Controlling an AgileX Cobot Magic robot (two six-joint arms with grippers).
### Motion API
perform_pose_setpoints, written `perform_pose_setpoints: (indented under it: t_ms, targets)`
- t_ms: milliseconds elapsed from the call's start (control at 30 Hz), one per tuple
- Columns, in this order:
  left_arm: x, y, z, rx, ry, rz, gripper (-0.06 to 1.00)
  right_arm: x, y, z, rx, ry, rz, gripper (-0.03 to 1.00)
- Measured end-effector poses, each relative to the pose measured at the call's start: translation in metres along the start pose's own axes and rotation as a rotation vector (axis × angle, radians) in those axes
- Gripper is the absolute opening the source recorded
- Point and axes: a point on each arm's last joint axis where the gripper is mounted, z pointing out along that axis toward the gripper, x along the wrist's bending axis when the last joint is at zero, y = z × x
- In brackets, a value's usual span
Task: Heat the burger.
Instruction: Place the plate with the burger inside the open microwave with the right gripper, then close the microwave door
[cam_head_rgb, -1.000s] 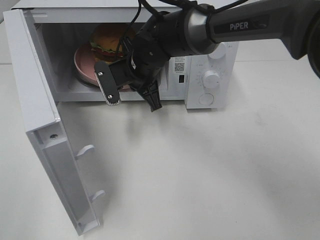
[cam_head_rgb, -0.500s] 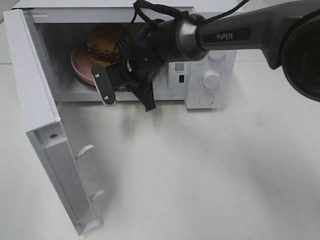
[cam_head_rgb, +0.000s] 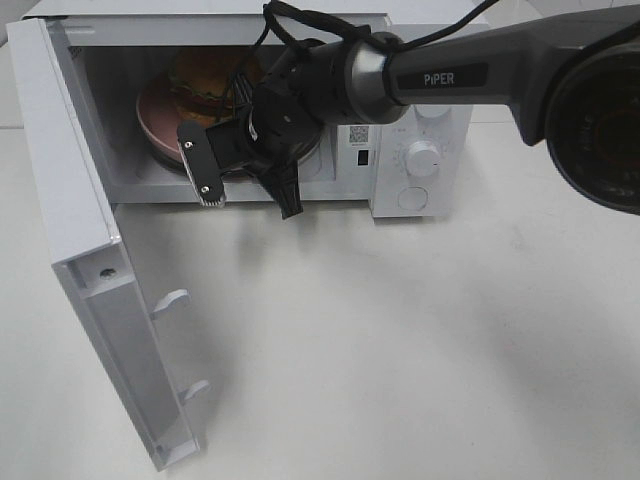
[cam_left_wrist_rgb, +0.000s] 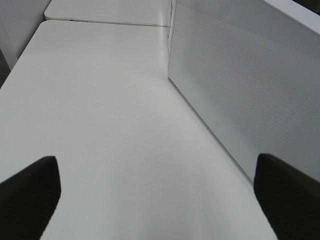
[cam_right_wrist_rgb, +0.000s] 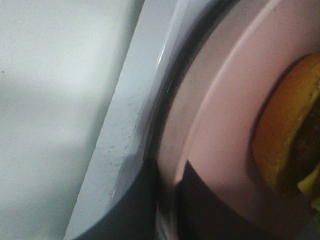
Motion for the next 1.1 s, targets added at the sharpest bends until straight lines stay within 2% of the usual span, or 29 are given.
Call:
perform_pose_setpoints:
  t_ms: [300,567,800,1100]
  targets:
    - [0.0000,0.0000,0.0000,0.000,0.000,0.000,0.97,0.0032,0.0000,0.0036,0.005,0.010,0.046,0.10]
    - [0.0000,0.0000,0.0000,0.000,0.000,0.000,0.97,0.0028,-0.0015,0.0023,0.021,0.021,0.058,0.18]
    - [0.0000,0.0000,0.0000,0.000,0.000,0.000,0.97,-0.0007,-0.0016,0.0001,0.021,0.010,0.063,0.32]
    - [0.0000,0.0000,0.0000,0.000,0.000,0.000,0.97,0.0026,-0.0028,-0.0036,0.022,0.020,0.077,0.43]
